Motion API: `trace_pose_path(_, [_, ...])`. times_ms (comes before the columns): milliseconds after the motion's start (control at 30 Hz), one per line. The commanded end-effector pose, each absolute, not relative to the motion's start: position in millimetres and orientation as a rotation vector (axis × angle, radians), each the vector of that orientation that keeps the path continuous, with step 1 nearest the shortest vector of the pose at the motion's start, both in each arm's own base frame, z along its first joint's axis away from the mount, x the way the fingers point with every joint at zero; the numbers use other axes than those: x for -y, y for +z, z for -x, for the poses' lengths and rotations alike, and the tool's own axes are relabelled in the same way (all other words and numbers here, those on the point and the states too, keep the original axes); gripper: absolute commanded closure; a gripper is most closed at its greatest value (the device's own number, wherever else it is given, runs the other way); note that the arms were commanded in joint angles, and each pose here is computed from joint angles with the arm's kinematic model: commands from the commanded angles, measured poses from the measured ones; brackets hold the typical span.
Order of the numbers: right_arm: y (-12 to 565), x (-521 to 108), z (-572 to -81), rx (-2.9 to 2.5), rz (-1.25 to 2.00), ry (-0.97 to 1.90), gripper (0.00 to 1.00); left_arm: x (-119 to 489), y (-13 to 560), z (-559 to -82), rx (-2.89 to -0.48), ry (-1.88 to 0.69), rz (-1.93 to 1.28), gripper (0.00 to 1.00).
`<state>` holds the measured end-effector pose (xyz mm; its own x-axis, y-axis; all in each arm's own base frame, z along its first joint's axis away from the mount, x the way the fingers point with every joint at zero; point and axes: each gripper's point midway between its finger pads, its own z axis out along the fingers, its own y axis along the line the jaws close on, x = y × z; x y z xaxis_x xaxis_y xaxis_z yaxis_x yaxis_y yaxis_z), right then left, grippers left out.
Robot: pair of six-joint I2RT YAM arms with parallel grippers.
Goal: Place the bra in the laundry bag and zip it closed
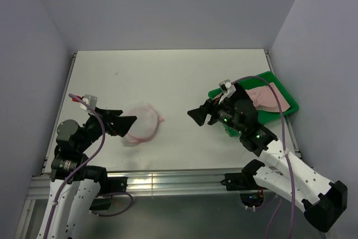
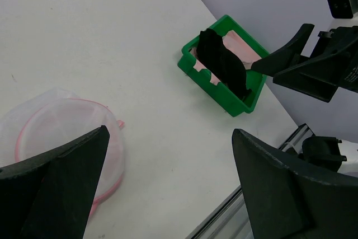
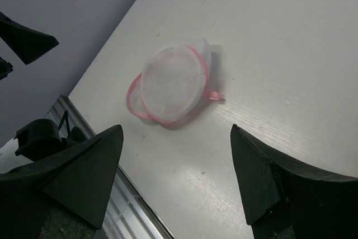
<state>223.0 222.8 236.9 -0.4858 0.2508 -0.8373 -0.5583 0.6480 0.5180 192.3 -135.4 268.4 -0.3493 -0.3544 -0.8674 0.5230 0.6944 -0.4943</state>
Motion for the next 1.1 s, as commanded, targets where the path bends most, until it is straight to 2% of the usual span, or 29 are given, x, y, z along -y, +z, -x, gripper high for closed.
trace_pose_path(0, [265.3,-230.1,-223.2,-1.773,0.259,0.992,0.16,133.7,286.9,-191.0,-1.630,-0.883,-0.174,0.01])
trace_pose_path(233, [258.2,-259.2,-215.2,-1.826,0.334,1.004,0.18,127.6,290.3,-192.4,-1.619,-0.855,-0.131,0.01])
trace_pose_path(400, [254.6,-293.6,-212.1,-1.841,0.415,1.033,0.27,123.5,288.7,-195.2,-1.626,-0.838,-0.092,0.01])
trace_pose_path(500, [244.2,-324.3,-206.4,-1.881,0.475,1.044,0.36,108.4,285.0,-206.2,-1.645,-0.755,0.002,0.01])
trace_pose_path(533, [232.4,-339.7,-208.5,-1.914,0.509,1.035,0.44,102.2,280.0,-208.8,-1.668,-0.726,0.048,0.01])
trace_pose_path(600, [229.9,-366.1,-201.0,-1.925,0.580,1.053,0.51,83.7,278.2,-215.0,-1.661,-0.639,0.154,0.01])
trace_pose_path(633, [205.3,-381.0,-201.6,-1.985,0.631,1.021,0.57,76.9,278.3,-214.7,-1.663,-0.607,0.185,0.01])
trace_pose_path(700, [201.5,-406.6,-193.7,-2.002,0.694,1.012,0.59,62.9,278.5,-215.3,-1.657,-0.542,0.252,0.01])
trace_pose_path(733, [180.4,-418.5,-194.1,-2.039,0.732,0.975,0.62,54.9,277.4,-216.1,-1.662,-0.502,0.289,0.02])
trace_pose_path(867, [150.9,-453.7,-197.1,-2.068,0.811,0.889,0.62,54.2,277.8,-214.7,-1.651,-0.501,0.298,0.15])
trace_pose_path(900, [156.1,-463.1,-202.7,-2.054,0.805,0.882,0.61,54.0,277.9,-214.8,-1.652,-0.499,0.299,0.16])
trace_pose_path(933, [134.6,-467.7,-203.4,-2.096,0.828,0.841,0.59,52.1,278.2,-215.5,-1.653,-0.488,0.308,0.17])
trace_pose_path(1067, [107.7,-479.8,-213.5,-2.129,0.833,0.766,0.56,54.9,276.4,-214.8,-1.663,-0.496,0.301,0.28])
